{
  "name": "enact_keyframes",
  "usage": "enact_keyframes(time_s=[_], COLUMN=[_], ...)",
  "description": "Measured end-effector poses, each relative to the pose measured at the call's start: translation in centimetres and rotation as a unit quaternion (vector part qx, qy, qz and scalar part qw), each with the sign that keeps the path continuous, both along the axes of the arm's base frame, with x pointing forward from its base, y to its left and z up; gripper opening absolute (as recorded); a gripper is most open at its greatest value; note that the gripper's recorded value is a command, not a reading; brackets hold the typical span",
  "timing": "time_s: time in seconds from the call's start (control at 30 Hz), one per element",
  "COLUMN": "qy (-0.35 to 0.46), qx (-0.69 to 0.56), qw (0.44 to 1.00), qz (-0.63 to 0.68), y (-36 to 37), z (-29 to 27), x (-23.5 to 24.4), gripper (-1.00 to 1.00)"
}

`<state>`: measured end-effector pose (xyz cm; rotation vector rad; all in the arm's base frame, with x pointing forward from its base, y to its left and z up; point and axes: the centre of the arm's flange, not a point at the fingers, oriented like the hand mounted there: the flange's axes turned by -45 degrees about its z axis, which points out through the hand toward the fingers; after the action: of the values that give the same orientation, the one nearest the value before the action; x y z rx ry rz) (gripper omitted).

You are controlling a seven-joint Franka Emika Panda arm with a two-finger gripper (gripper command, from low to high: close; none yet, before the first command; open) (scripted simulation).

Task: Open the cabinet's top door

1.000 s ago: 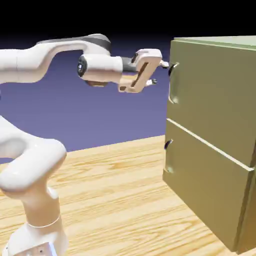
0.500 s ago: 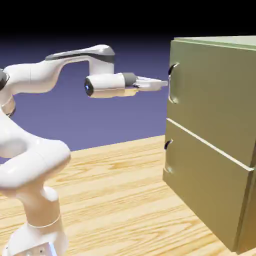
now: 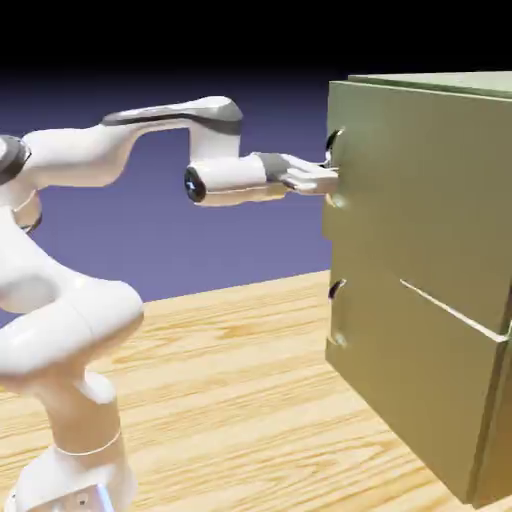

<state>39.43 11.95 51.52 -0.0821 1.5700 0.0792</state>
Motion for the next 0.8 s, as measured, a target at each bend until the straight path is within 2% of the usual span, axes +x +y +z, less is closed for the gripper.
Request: enact_keyframes(time_s=[0.4, 0.8], qy=[0.000, 0.000], qx=[0.001, 0.001], qw=[0.991, 0.973], qz=[0.133, 0.232], y=[-6.4, -12.9], z=[0.0, 0.0], x=[-9.9, -16.1], gripper=[-1.00, -1.00])
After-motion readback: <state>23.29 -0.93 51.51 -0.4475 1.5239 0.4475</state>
